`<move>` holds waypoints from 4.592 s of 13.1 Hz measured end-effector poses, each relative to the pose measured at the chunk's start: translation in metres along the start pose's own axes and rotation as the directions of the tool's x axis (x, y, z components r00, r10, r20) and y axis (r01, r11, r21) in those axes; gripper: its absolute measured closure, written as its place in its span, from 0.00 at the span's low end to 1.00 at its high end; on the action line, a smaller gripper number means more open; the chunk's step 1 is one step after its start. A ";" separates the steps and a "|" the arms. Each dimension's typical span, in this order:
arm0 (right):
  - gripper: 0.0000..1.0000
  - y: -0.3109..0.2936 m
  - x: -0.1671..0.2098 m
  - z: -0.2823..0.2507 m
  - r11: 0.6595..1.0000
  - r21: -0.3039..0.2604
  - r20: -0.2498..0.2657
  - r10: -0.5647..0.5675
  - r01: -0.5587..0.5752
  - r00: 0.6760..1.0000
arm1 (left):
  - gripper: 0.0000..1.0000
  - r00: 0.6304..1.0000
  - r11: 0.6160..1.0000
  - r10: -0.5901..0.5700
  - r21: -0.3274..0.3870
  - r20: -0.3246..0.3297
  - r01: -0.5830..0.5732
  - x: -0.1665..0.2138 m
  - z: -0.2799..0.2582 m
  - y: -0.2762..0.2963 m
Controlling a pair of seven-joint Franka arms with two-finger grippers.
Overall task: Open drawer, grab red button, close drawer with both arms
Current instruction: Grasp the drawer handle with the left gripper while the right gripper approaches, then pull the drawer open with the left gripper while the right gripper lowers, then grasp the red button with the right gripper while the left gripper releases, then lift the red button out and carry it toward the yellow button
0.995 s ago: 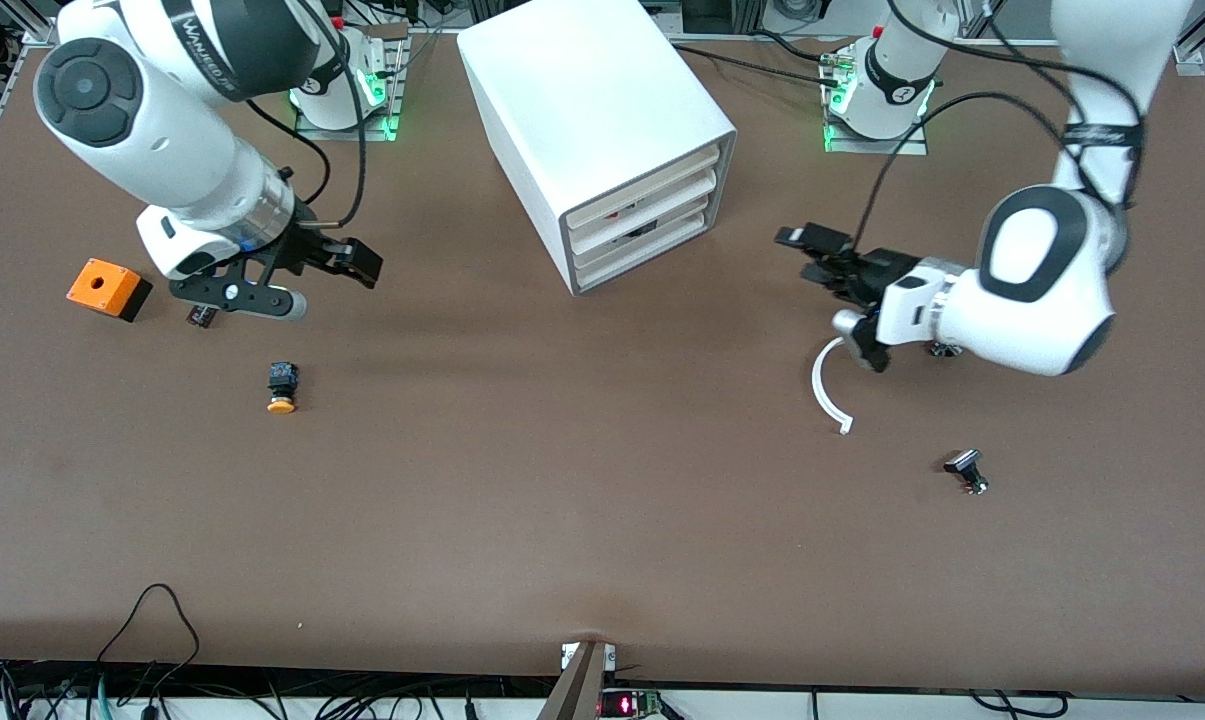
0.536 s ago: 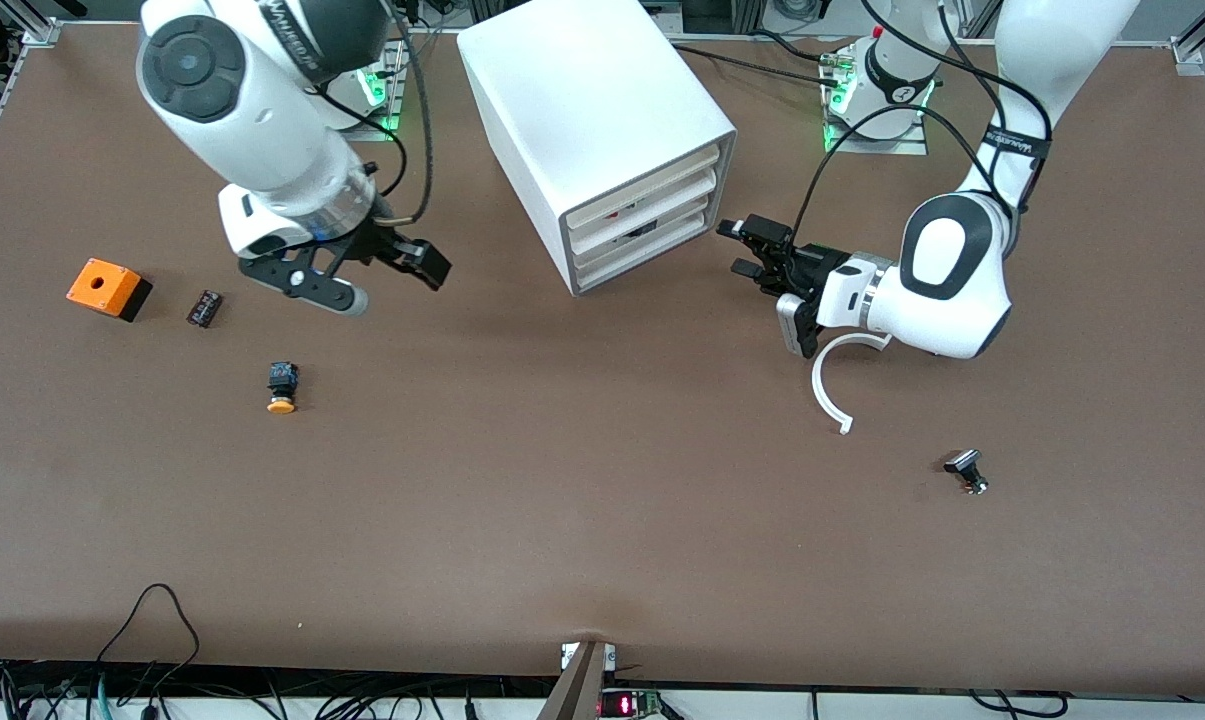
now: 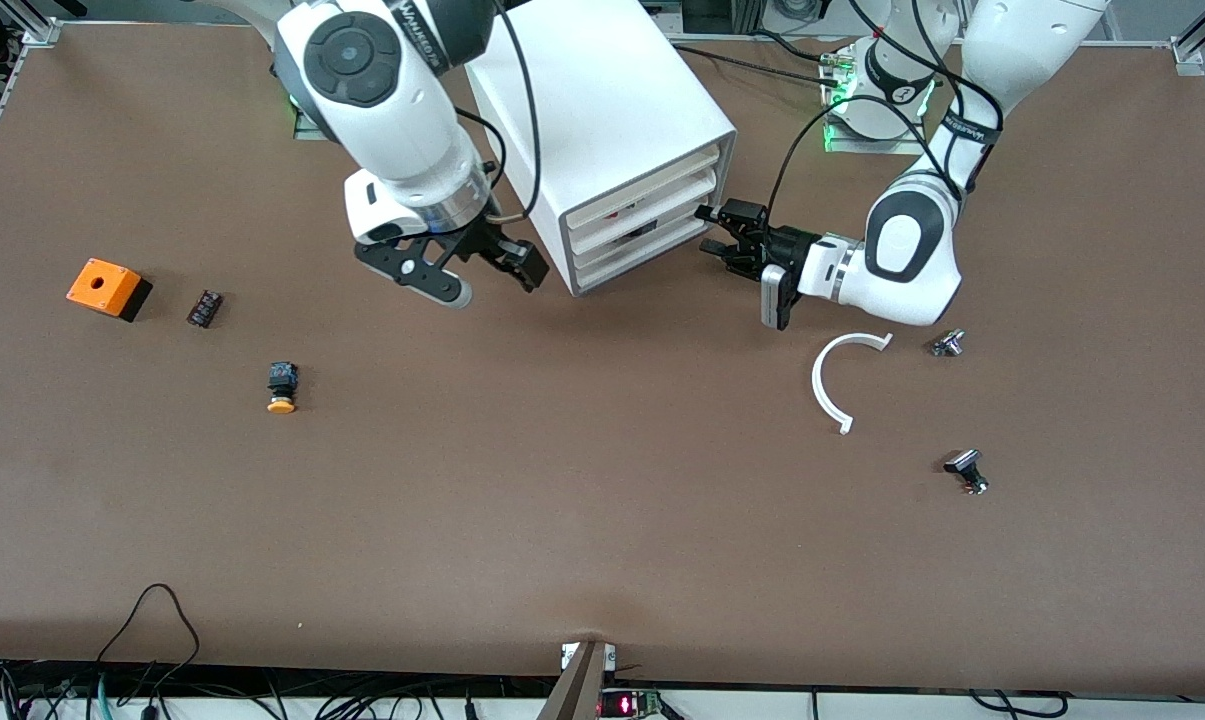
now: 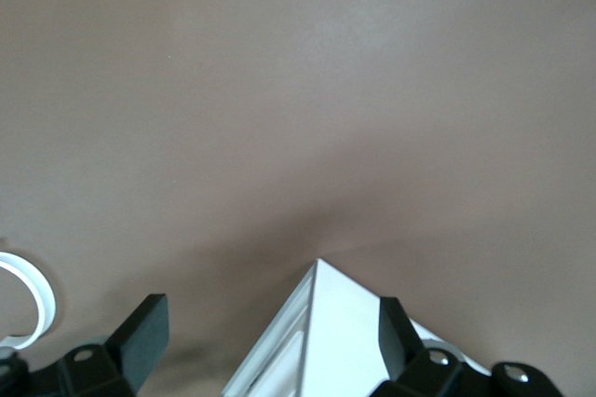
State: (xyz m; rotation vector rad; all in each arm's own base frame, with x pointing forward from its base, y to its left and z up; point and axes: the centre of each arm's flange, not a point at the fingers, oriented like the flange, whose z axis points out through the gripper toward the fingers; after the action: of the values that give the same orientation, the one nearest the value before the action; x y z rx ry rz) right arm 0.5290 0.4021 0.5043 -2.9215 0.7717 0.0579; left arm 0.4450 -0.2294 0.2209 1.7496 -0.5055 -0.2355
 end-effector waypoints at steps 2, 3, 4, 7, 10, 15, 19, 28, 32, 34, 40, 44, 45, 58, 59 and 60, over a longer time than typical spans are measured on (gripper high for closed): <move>0.00 -0.012 -0.013 0.006 0.998 0.009 0.001 0.057 -0.057 0.998 | 0.37 0.999 0.999 0.004 -0.049 -0.039 -0.006 -0.016 0.021 -0.008; 0.00 -0.019 -0.020 0.008 0.996 0.015 0.003 0.087 -0.087 0.996 | 0.37 0.999 0.998 0.001 -0.061 -0.048 -0.004 -0.022 0.030 -0.012; 0.00 -0.027 -0.025 0.010 0.993 0.021 0.005 0.117 -0.117 0.993 | 0.38 0.999 0.998 -0.007 -0.066 -0.048 0.004 -0.026 0.036 -0.016; 0.00 -0.050 -0.039 0.020 0.983 0.032 0.013 0.182 -0.183 0.983 | 0.39 0.999 0.997 -0.030 -0.070 -0.043 0.027 -0.037 0.041 -0.025; 0.00 -0.058 -0.038 0.024 0.982 0.048 -0.012 0.181 -0.180 0.983 | 0.49 0.996 0.993 -0.063 -0.107 -0.056 0.057 -0.046 0.060 -0.023; 0.00 -0.068 -0.047 0.041 0.988 0.052 -0.063 0.146 -0.142 0.987 | 0.86 0.996 0.994 -0.072 -0.087 -0.061 0.066 -0.051 0.064 -0.026; 0.00 -0.067 -0.044 0.041 0.988 0.053 -0.070 0.149 -0.145 0.986 | 0.86 0.993 0.995 -0.073 -0.075 -0.094 0.066 -0.048 0.049 -0.031; 0.00 -0.110 -0.055 0.043 0.986 0.124 -0.054 0.121 -0.114 0.991 | 0.86 0.990 0.998 0.060 0.010 -0.132 -0.059 0.021 -0.085 -0.081; 0.00 -0.124 -0.087 0.076 0.995 0.084 -0.064 0.065 -0.059 0.996 | 0.49 0.991 0.999 0.043 0.011 -0.128 -0.042 0.027 -0.088 -0.084; 0.00 -0.129 -0.108 0.091 0.998 0.059 -0.092 0.025 -0.019 0.995 | 0.27 0.994 0.999 -0.016 0.026 -0.107 0.019 0.030 -0.101 -0.079; 0.00 -0.146 -0.126 0.142 0.979 0.125 -0.067 0.170 -0.160 0.983 | 0.00 0.968 0.948 -0.250 0.211 0.027 0.239 0.038 -0.142 -0.015; 0.00 -0.151 -0.138 0.177 0.978 0.128 -0.039 0.171 -0.165 0.984 | 0.00 0.895 0.831 -0.445 0.386 0.029 0.400 0.042 -0.158 0.017; 0.00 -0.152 -0.139 0.184 0.977 0.127 -0.021 0.177 -0.173 0.984 | 0.00 0.873 0.790 -0.488 0.434 0.020 0.432 0.046 -0.162 0.029; 0.59 -0.151 -0.167 0.208 0.990 0.079 0.076 0.107 -0.113 0.991 | 0.00 0.662 0.092 -0.635 0.813 -0.397 0.575 0.122 -0.186 0.200; 0.59 -0.150 -0.167 0.208 0.992 0.071 0.076 0.103 -0.108 0.992 | 0.00 0.661 0.077 -0.632 0.816 -0.405 0.573 0.127 -0.185 0.203; 0.59 -0.150 -0.166 0.204 0.992 0.063 0.076 0.103 -0.107 0.992 | 0.00 0.664 0.079 -0.622 0.810 -0.416 0.581 0.133 -0.191 0.203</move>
State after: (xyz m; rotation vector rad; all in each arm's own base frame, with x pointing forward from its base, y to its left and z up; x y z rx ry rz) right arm 0.4579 0.6383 0.3290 -2.7975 0.8971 0.1441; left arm 0.6010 -0.1565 0.4780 3.0725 0.2620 -0.6941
